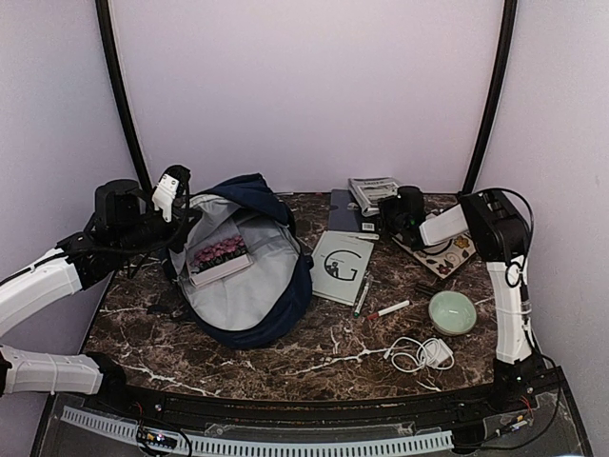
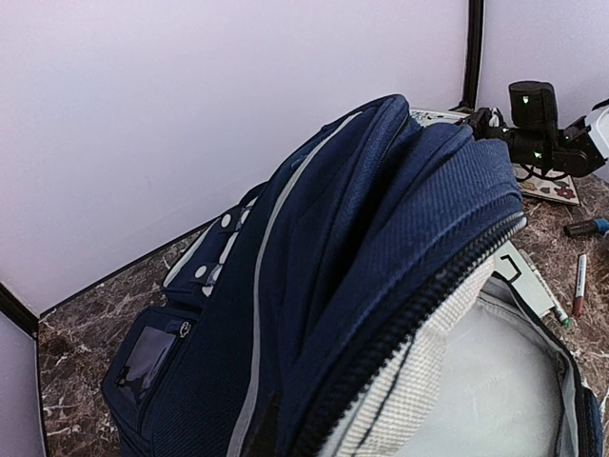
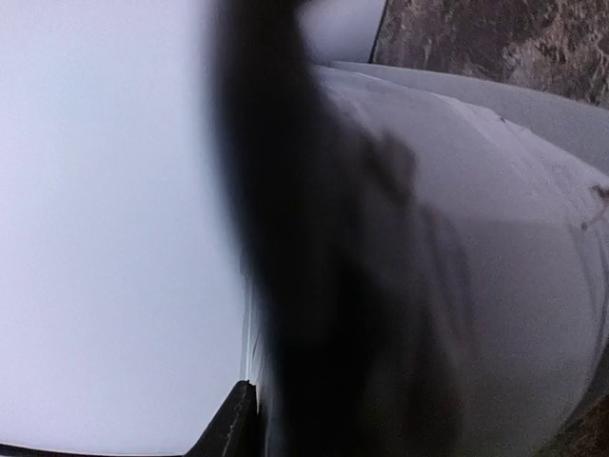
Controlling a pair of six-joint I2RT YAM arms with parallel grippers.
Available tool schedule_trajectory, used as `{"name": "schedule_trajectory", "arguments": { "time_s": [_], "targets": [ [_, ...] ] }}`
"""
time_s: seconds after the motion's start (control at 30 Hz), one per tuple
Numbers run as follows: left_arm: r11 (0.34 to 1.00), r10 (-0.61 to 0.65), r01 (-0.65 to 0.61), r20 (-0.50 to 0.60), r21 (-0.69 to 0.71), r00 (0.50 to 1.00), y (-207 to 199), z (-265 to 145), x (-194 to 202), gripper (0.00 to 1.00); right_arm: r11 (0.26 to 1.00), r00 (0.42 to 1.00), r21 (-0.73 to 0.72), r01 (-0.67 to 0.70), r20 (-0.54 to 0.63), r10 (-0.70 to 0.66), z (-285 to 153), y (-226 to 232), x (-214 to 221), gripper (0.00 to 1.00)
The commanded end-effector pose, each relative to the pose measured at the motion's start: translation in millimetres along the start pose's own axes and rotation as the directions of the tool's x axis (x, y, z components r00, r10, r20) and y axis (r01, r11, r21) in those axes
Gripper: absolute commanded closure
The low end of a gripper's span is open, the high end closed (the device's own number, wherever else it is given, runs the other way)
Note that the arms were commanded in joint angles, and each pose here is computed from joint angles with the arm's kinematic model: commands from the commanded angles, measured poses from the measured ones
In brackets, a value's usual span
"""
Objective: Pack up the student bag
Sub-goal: Pick up the book.
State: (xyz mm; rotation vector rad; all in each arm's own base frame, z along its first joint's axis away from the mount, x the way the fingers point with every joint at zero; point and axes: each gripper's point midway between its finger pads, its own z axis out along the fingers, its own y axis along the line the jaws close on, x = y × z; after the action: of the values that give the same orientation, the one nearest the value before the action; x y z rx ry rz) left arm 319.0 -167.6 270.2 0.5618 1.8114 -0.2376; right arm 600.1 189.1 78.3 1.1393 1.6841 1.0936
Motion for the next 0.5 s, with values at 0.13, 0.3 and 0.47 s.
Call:
{"name": "schedule_trajectory", "arguments": {
  "time_s": [0.13, 0.3, 0.47],
  "targets": [
    [1.0, 0.005, -0.001, 0.141, -0.03, 0.99, 8, -8, -35, 1.0, 0.973, 0.988, -0.176, 0.152, 0.064, -0.142, -59, 80, -23, 0.74],
    [0.999, 0.008, -0.002, 0.138, -0.04, 0.99, 9, -7, -33, 1.0, 0.967, 0.975, -0.124, 0.223, 0.007, -0.224, -84, 85, -16, 0.74],
    [0.998, 0.02, -0.012, 0.133, -0.064, 0.991, 13, -7, -31, 1.0, 0.937, 0.931, -0.159, 0.312, -0.148, -0.335, -120, 102, 11, 0.75]
  ]
}}
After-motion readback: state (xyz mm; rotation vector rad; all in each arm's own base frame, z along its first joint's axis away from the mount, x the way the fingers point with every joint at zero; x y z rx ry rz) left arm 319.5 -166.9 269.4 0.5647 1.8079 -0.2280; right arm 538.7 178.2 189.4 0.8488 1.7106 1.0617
